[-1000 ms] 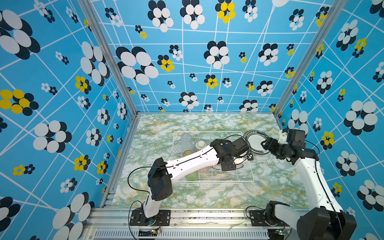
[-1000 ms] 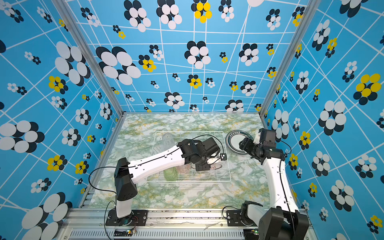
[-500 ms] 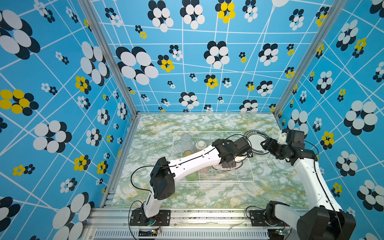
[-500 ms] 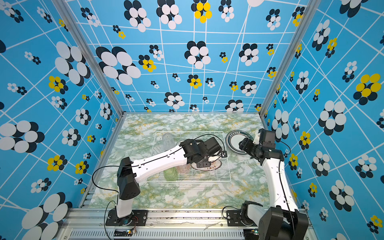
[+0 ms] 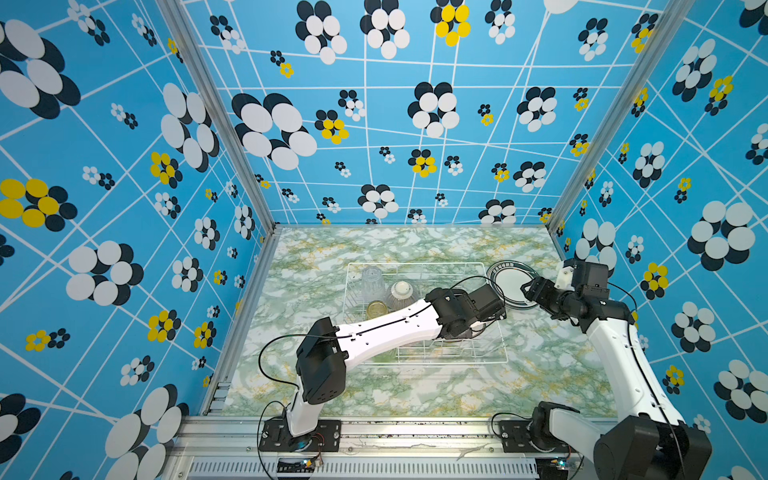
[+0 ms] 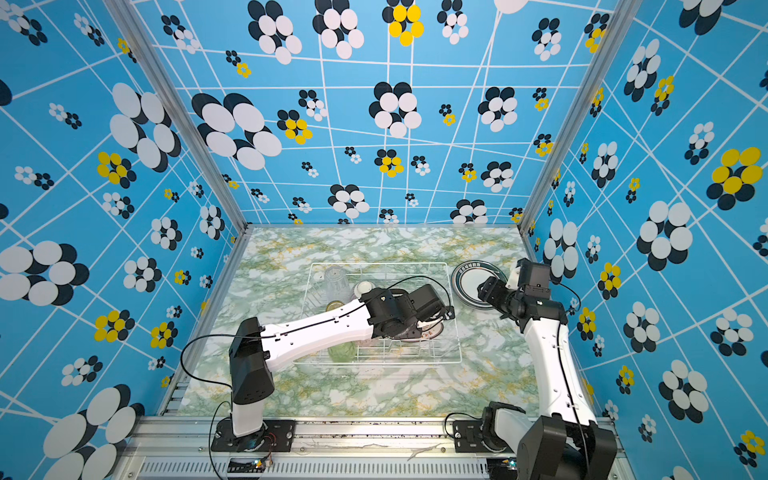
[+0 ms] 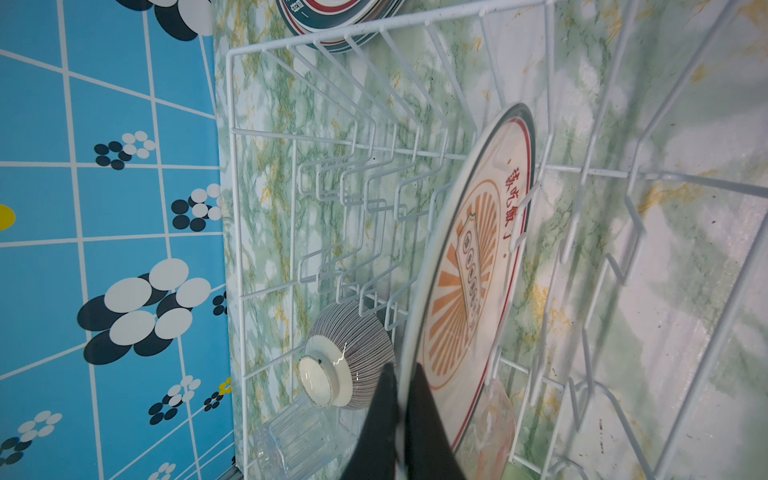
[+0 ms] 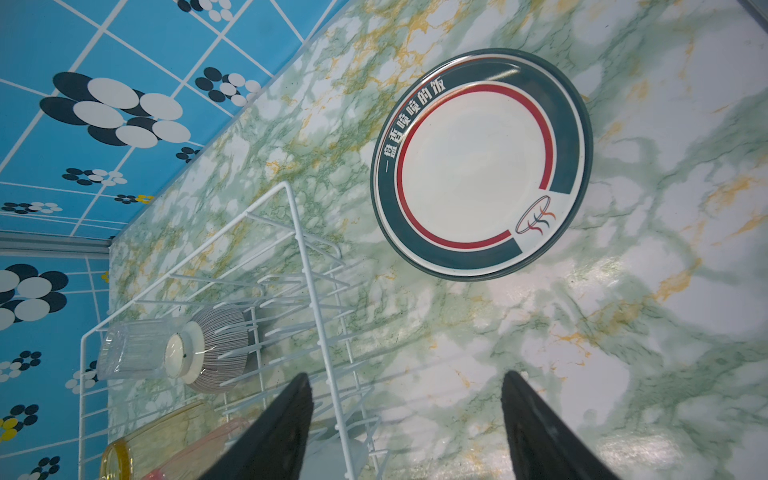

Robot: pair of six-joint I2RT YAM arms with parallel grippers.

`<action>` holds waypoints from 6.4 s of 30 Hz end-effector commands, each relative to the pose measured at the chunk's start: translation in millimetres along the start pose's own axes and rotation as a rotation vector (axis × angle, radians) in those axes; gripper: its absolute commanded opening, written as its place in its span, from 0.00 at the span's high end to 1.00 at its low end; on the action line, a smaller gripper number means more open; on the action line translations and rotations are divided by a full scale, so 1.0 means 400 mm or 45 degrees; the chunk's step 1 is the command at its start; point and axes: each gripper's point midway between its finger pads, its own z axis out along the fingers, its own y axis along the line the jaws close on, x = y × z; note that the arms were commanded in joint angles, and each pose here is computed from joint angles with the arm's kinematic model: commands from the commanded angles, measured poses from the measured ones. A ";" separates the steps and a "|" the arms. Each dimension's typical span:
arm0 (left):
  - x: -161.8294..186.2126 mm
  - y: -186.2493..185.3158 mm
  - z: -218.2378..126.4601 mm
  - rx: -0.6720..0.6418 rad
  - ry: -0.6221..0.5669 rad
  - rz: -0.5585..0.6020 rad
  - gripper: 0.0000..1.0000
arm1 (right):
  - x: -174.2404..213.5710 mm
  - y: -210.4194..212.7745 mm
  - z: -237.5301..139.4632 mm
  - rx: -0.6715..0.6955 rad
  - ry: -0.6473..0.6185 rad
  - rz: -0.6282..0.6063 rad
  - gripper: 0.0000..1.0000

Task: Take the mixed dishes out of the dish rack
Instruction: 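Close the left gripper on the orange-printed plate's rim, then lift the orange-printed plate up out of the rack with the left gripper, then grasp the plate's rim with the right gripper beside the left gripper, then carry the plate toward the stack with the right gripper while the left gripper opens, then lower the orange-printed plate flat onto the plate stack with the right gripper, then open the right gripper while the left gripper reaches toward the pink glass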

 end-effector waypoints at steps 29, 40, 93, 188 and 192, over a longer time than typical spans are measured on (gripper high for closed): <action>0.043 0.369 -0.302 0.412 -0.698 -1.136 1.00 | 0.034 0.292 -0.157 -0.950 -0.019 -0.026 0.36; 0.046 0.414 -0.257 0.731 -0.889 -1.411 1.00 | 0.044 0.350 -0.183 -1.207 -0.006 0.048 0.38; 0.227 0.338 -0.193 0.150 -0.479 -1.199 0.01 | -0.195 -0.049 0.102 -0.332 -0.246 0.544 1.00; 0.369 -0.005 -0.051 0.438 0.295 -0.968 0.01 | 0.024 0.129 -0.034 -0.076 0.142 -0.128 0.36; 0.366 -0.028 -0.028 0.496 0.356 -0.981 0.03 | 0.036 0.126 -0.044 -0.080 0.143 -0.131 0.36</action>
